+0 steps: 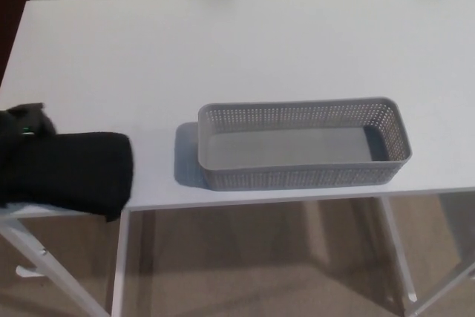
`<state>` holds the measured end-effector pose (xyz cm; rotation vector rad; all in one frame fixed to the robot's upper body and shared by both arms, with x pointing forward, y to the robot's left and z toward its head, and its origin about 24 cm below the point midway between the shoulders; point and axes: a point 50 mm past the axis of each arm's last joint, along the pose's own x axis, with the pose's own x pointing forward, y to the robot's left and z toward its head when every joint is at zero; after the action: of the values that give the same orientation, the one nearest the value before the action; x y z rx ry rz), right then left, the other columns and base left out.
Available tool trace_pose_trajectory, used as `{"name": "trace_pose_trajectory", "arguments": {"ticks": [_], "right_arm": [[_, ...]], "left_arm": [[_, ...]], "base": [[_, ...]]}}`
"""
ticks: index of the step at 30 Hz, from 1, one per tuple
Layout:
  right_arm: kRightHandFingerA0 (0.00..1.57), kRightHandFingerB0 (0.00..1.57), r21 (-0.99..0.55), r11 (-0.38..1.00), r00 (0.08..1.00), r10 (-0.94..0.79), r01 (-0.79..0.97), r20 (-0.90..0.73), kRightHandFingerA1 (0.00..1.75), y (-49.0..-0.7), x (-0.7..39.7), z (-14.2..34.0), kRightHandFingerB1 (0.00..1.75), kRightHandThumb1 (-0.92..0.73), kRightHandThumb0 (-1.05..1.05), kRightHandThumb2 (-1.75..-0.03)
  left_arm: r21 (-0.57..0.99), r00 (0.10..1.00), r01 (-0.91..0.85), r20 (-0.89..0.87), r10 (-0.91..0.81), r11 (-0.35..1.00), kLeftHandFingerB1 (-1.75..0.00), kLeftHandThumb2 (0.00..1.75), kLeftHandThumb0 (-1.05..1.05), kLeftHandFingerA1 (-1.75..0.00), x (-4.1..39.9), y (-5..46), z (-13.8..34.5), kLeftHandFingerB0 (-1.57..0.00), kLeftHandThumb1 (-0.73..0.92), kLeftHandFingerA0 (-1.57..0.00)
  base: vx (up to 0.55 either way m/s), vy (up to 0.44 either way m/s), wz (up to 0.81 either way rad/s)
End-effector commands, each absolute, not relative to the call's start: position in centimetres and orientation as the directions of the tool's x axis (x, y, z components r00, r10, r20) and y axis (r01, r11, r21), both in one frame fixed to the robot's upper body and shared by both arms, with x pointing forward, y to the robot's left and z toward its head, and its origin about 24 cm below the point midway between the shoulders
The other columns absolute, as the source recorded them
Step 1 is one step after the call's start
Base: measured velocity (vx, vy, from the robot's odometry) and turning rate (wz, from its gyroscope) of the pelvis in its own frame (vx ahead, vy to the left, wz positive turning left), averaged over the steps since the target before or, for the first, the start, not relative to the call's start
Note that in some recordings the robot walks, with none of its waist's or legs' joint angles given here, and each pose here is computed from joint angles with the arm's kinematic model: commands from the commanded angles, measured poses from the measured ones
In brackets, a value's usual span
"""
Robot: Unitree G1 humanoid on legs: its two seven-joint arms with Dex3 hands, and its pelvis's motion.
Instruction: The robot walk towards a table in front and pick up a black pencil case on the left hand side and put the pencil case into a small container on the right hand side
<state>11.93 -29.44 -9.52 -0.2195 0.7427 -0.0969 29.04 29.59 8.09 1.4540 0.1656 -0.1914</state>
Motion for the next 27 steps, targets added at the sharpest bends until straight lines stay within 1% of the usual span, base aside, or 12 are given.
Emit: {"name": "trace_pose_trajectory", "arguments": {"ticks": [1, 2, 4, 5, 6, 7, 9, 12, 13, 21, 25, 27], "right_arm": [[0.64, 0.52, -0.256, 0.967, 0.717, -0.179, 0.001, -0.673, 0.49, -29.9, 11.6, -9.5, 0.44, -0.58, -0.34, -0.57], [0.65, 0.52, -0.256, 0.967, 0.717, -0.179, 0.001, -0.674, 0.49, -29.9, 11.6, -9.5, 0.44, -0.58, -0.33, -0.57], [0.64, 0.53, -0.255, 0.967, 0.716, -0.181, 0.005, -0.674, 0.49, -29.9, 11.8, -9.6, 0.44, -0.58, -0.33, -0.57], [0.65, 0.53, -0.254, 0.967, 0.714, -0.186, 0.012, -0.675, 0.49, -29.9, 11.9, -9.6, 0.45, -0.57, -0.33, -0.57], [0.65, 0.54, -0.252, 0.968, 0.712, -0.189, 0.018, -0.676, 0.50, -30.0, 11.9, -9.6, 0.45, -0.57, -0.33, -0.57], [0.65, 0.54, -0.249, 0.968, 0.712, -0.191, 0.023, -0.675, 0.50, -30.0, 11.9, -9.6, 0.45, -0.57, -0.33, -0.57], [0.67, 0.54, -0.254, 0.967, 0.713, -0.189, 0.016, -0.676, 0.50, -30.1, 11.9, -9.6, 0.45, -0.58, -0.34, -0.56], [0.67, 0.55, -0.258, 0.966, 0.717, -0.184, 0.006, -0.673, 0.49, -30.0, 12.0, -9.6, 0.45, -0.58, -0.34, -0.56], [0.66, 0.54, -0.256, 0.967, 0.719, -0.177, -0.001, -0.672, 0.49, -30.0, 12.0, -9.5, 0.45, -0.58, -0.35, -0.56], [0.66, 0.54, -0.250, 0.968, 0.723, -0.178, 0.007, -0.668, 0.51, -30.1, 12.1, -9.3, 0.46, -0.57, -0.36, -0.57], [0.67, 0.55, -0.247, 0.969, 0.719, -0.184, 0.017, -0.670, 0.50, -30.2, 12.3, -9.3, 0.45, -0.57, -0.35, -0.57], [0.66, 0.54, -0.259, 0.966, 0.726, -0.177, -0.002, -0.665, 0.50, -30.2, 12.3, -9.2, 0.45, -0.58, -0.35, -0.56]], "left_arm": [[0.960, 0.986, 0.168, -0.163, -0.038, 0.223, -1.23, 0.61, -0.10, -1.62, 28.5, 31.1, 9.7, -0.64, 0.83, -0.67], [0.951, 0.988, 0.151, -0.148, -0.033, 0.269, -1.17, 0.64, -0.10, -1.59, 28.5, 31.3, 10.1, -0.71, 0.82, -0.72], [0.925, 0.991, 0.130, -0.131, -0.021, 0.358, -1.11, 0.66, -0.08, -1.54, 28.7, 31.6, 10.8, -0.73, 0.83, -0.71], [0.891, 0.991, 0.117, -0.130, -0.001, 0.439, -0.99, 0.71, -0.10, -1.37, 28.9, 31.6, 11.2, -0.78, 0.83, -0.75], [0.860, 0.992, 0.108, -0.127, 0.004, 0.498, -0.98, 0.72, -0.09, -1.34, 29.1, 31.6, 11.5, -0.78, 0.80, -0.79], [0.840, 0.993, 0.103, -0.122, 0.000, 0.533, -0.98, 0.72, -0.09, -1.34, 29.2, 31.5, 11.7, -0.78, 0.80, -0.79], [0.793, 0.992, 0.101, -0.124, -0.003, 0.601, -0.97, 0.69, -0.11, -1.35, 29.5, 31.1, 12.2, -0.78, 0.81, -0.96], [0.719, 0.992, 0.106, -0.128, -0.019, 0.687, -0.97, 0.71, -0.10, -1.35, 29.9, 30.7, 12.6, -0.80, 0.81, -0.99], [0.628, 0.991, 0.109, -0.131, -0.033, 0.770, -0.94, 0.72, -0.10, -1.34, 30.2, 30.0, 12.9, -0.83, 0.82, -0.99], [0.430, 0.985, 0.171, -0.085, -0.149, 0.887, -0.95, 0.78, -0.13, -1.31, 31.4, 25.4, 15.0, -0.88, 0.76, -1.06], [0.411, 0.973, 0.225, -0.052, -0.223, 0.883, -0.94, 0.80, -0.14, -1.28, 32.0, 22.2, 16.4, -0.93, 0.73, -1.10], [0.437, 0.963, 0.258, -0.047, -0.264, 0.862, -0.97, 0.80, -0.13, -1.34, 32.1, 20.0, 17.1, -0.89, 0.74, -1.04]], "base": [[0.00, 0.000, 0.00], [0.00, 0.000, 0.00], [0.00, 0.000, 0.00], [0.00, 0.000, 0.00], [0.00, 0.000, 0.00], [0.00, 0.000, 0.00], [0.00, 0.000, 0.00], [0.00, 0.000, 0.00], [0.00, 0.000, 0.00], [0.00, 0.000, 0.00], [0.00, 0.000, 0.00], [0.00, 0.000, 0.00]]}}
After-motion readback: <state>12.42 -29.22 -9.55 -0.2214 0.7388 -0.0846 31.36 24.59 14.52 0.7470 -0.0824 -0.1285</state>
